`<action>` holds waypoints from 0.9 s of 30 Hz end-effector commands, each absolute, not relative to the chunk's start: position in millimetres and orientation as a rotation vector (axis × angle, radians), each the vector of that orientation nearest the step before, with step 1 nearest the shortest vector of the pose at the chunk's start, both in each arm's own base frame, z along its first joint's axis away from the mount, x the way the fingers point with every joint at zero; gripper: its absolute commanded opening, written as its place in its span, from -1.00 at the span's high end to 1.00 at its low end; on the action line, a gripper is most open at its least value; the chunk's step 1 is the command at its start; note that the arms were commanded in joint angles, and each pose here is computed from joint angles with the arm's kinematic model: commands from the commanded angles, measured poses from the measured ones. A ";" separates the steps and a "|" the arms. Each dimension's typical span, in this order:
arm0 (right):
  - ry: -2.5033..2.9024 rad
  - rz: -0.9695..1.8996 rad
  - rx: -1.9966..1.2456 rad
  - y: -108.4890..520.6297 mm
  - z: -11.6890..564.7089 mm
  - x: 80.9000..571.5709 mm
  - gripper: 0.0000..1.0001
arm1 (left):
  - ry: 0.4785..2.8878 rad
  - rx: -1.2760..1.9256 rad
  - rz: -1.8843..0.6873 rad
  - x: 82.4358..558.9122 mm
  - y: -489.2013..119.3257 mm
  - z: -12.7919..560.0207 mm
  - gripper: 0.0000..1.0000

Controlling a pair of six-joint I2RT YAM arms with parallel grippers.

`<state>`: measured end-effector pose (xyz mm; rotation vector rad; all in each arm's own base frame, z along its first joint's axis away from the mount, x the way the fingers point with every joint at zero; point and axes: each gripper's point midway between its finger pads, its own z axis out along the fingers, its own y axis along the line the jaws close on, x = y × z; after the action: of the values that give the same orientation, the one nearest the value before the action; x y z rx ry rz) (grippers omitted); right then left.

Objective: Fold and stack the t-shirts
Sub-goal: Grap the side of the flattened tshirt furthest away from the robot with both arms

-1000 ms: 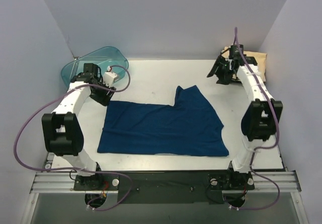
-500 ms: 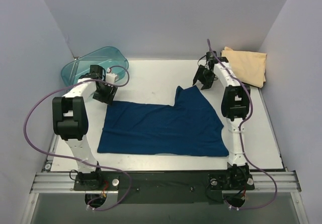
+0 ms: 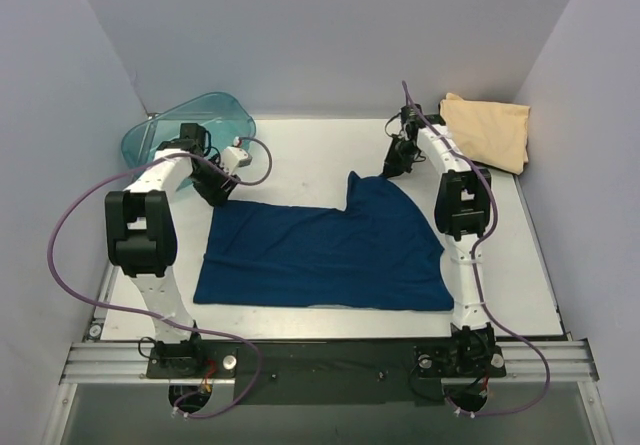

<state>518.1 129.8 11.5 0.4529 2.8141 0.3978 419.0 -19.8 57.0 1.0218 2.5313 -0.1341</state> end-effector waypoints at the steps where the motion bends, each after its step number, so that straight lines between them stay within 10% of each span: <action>1: 2.794 0.419 0.396 126.2 50.7 510.8 1.00 | 2.147 1.586 -0.228 415.3 -44.2 92.8 -0.20; 23: 2.597 0.510 0.285 132.3 154.0 497.3 1.00 | 2.074 2.210 -0.119 425.1 -24.0 18.5 -0.15; 27: 2.579 0.530 0.270 132.7 167.5 490.7 1.00 | 2.124 2.220 -0.048 424.1 -23.2 11.5 0.66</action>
<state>500.5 132.5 119.6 0.3145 2.6581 0.4915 433.2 -29.8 16.8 2.1682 2.0801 -0.0957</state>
